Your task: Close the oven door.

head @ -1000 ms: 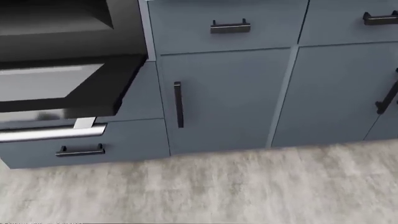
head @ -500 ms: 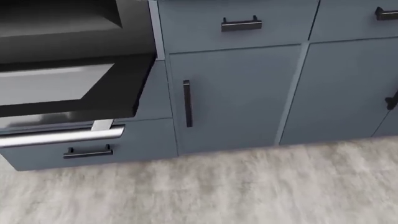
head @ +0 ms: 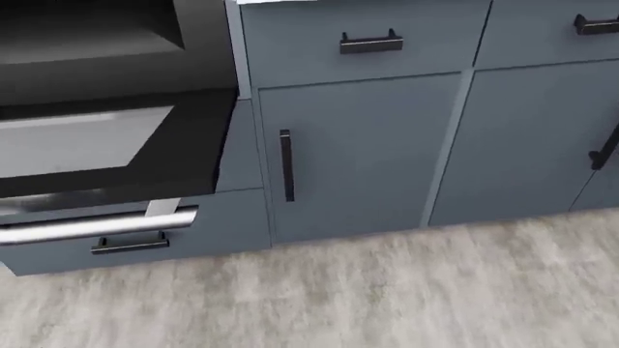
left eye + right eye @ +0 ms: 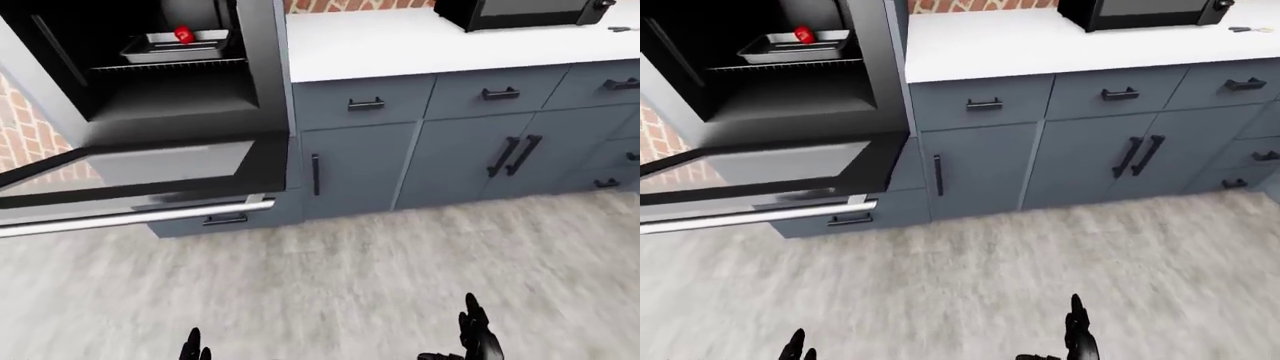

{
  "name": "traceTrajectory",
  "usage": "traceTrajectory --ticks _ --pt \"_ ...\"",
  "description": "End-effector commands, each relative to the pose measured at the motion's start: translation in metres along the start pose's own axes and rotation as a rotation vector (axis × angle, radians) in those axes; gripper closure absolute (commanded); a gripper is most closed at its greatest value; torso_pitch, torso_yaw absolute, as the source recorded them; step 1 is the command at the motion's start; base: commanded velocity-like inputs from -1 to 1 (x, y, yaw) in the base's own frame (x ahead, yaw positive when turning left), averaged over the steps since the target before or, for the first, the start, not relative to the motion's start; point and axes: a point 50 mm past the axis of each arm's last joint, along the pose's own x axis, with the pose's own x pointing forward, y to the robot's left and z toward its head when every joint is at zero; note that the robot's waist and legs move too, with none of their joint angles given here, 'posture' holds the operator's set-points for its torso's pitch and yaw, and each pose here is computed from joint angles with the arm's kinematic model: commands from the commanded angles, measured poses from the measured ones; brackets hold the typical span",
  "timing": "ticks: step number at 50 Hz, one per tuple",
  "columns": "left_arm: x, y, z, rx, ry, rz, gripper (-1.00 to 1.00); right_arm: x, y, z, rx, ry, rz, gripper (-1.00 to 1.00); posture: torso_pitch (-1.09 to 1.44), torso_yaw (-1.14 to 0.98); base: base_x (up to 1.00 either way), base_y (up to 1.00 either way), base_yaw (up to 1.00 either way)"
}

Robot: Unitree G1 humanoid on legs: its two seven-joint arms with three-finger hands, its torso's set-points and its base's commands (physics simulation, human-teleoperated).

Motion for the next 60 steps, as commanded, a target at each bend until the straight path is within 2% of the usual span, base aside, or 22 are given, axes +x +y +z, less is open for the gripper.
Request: traceTrajectory --ticks 1,60 --pt "0.0032 0.0051 0.0097 0.012 -0.05 0.013 -1.0 0.0041 0.0008 0.0079 -0.006 -0.049 0.008 -1.0 0.0 0.0 0.0 0.2 0.0" --pt "0.0027 0.0064 0.0096 0.006 -0.052 0.014 -1.0 0.0066 0.002 0.0109 0.001 -0.061 0.017 -1.0 0.0 0.0 0.0 0.24 0.0"
